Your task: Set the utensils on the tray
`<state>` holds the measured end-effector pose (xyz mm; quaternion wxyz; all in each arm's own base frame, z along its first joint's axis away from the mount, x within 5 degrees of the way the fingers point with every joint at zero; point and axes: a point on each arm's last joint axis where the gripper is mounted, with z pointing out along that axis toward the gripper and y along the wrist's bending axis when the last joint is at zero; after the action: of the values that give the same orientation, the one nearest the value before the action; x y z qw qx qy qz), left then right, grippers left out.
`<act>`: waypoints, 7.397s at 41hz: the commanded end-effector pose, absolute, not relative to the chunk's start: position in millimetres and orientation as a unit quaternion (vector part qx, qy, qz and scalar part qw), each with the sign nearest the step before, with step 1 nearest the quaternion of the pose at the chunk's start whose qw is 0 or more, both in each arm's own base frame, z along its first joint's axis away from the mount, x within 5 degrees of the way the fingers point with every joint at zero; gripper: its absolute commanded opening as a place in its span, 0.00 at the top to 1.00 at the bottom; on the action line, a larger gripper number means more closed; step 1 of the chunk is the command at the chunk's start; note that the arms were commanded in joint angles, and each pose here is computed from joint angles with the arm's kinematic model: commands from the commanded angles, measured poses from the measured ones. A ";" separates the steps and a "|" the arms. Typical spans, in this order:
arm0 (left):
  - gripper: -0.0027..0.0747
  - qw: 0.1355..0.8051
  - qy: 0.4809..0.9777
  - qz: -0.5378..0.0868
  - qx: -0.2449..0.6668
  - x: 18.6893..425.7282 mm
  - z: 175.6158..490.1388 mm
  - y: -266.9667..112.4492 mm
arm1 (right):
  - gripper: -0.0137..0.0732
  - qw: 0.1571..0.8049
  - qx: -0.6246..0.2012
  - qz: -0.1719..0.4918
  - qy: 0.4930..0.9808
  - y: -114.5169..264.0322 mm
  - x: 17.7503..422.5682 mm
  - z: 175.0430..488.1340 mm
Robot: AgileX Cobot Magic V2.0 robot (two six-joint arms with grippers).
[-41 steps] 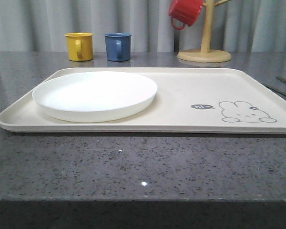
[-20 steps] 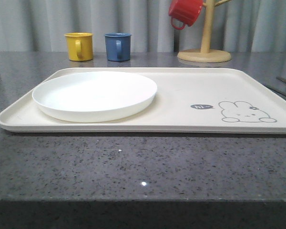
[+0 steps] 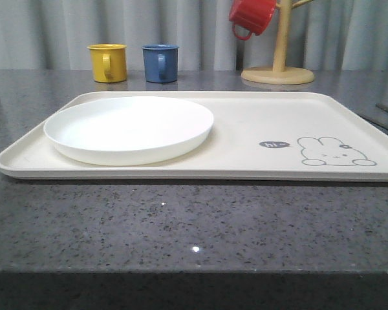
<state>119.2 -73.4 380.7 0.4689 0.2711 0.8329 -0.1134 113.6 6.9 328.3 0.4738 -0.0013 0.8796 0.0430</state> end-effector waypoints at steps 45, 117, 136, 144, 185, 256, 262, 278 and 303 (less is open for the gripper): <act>0.52 0.508 0.810 -0.133 0.261 120.6 394.5 -76.3 | 0.51 0.158 -0.022 0.038 0.986 27.2 301.4 317.1; 0.52 0.508 0.810 -0.133 0.261 120.6 394.5 -76.3 | 0.88 0.141 0.001 0.089 0.986 42.1 320.8 348.7; 0.52 0.508 0.810 -0.133 0.261 120.6 394.5 -76.3 | 0.88 0.129 -0.051 0.149 0.979 142.2 324.3 329.1; 0.52 0.508 0.810 -0.133 0.261 120.6 394.5 -76.3 | 0.88 0.125 -0.002 0.163 0.979 158.3 338.6 307.9; 0.52 0.508 0.810 -0.133 0.261 120.6 394.5 -76.3 | 0.57 0.146 -0.012 0.173 0.974 161.0 342.7 310.6; 0.52 0.508 0.810 -0.133 0.261 120.6 394.5 -76.3 | 0.57 0.126 0.036 0.039 0.991 -20.9 331.3 269.4; 0.52 0.508 0.810 -0.133 0.261 120.6 394.5 -76.3 | 0.65 0.116 0.035 0.040 0.992 -20.6 329.8 268.7; 0.52 0.508 0.810 -0.133 0.261 120.6 394.5 -76.3 | 0.82 0.106 0.035 0.063 0.992 -12.8 317.8 282.3; 0.52 0.508 0.810 -0.133 0.261 120.6 394.5 -76.3 | 0.81 0.156 -0.021 0.219 0.963 87.0 316.5 299.2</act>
<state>119.3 -73.4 380.8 0.4698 0.2710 0.8324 -0.1136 312.4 80.8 284.6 0.1141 -0.0298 0.9754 0.1863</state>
